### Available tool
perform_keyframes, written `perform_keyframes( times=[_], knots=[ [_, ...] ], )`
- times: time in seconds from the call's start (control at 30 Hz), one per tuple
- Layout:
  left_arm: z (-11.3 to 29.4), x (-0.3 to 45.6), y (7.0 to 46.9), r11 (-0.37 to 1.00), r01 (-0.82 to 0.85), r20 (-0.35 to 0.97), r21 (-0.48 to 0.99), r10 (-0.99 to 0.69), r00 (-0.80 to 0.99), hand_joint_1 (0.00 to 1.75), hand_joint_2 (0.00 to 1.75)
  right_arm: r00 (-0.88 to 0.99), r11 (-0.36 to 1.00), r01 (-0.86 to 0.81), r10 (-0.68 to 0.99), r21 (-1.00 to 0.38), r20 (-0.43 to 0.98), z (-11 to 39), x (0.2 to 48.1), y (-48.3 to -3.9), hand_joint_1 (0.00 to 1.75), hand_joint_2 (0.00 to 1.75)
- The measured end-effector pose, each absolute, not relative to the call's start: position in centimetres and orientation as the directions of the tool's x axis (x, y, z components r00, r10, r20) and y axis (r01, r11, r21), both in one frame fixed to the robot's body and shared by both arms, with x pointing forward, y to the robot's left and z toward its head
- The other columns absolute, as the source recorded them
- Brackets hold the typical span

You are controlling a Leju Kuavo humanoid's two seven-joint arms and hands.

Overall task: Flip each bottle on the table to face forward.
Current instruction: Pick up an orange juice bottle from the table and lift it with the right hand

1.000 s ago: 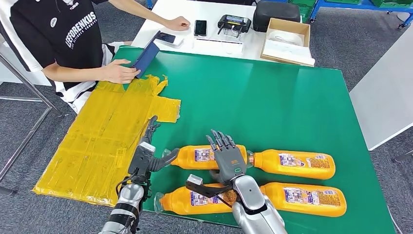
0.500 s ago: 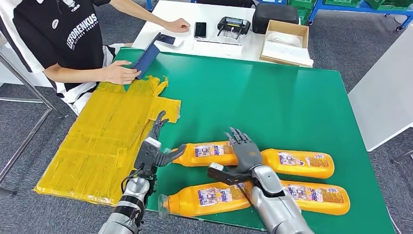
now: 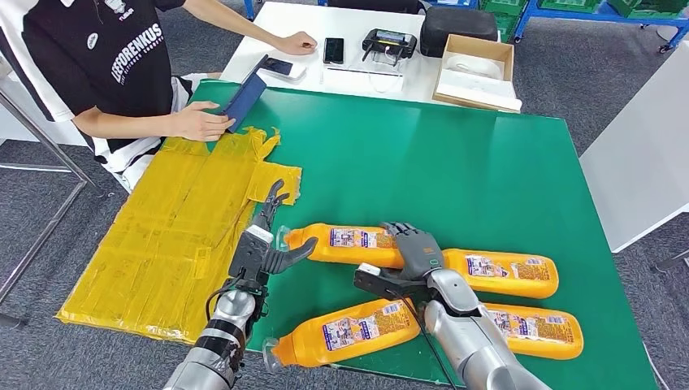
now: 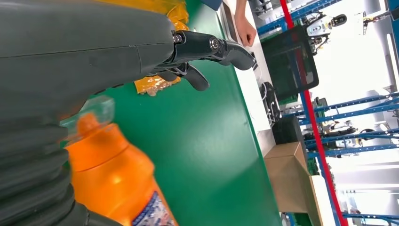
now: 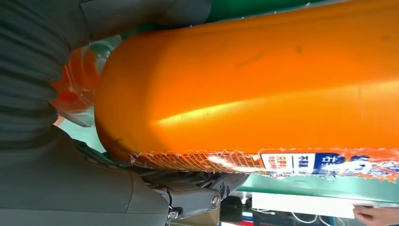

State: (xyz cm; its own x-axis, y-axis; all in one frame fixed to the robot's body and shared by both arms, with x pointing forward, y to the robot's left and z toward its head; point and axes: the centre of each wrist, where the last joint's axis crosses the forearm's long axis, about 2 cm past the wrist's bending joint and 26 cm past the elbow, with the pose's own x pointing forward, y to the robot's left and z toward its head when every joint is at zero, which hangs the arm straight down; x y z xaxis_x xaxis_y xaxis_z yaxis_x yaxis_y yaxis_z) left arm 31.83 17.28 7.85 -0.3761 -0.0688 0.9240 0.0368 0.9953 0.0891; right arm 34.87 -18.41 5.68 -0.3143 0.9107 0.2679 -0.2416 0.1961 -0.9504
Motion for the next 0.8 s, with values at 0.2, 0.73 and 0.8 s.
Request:
perform_keyframes(
  times=[0.2,0.73,0.8],
  knots=[
    [7.8,31.9,17.2,0.995,0.047,0.924,0.084,-0.060,-0.378,0.00,1.75,-0.320,0.191,-0.206,0.914,-0.960,0.251,5.7,34.9,-18.4,1.74,1.75],
    [8.1,31.8,16.0,0.994,0.083,0.927,0.069,-0.033,-0.375,0.00,1.75,-0.323,0.044,-0.066,0.944,-0.997,0.063,5.8,34.1,-16.2,1.75,1.75],
    [8.2,31.8,16.0,0.994,0.085,0.926,0.070,-0.033,-0.375,0.00,1.75,-0.325,0.042,-0.066,0.944,-0.997,0.062,5.8,34.0,-16.1,1.75,1.75]
  ],
)
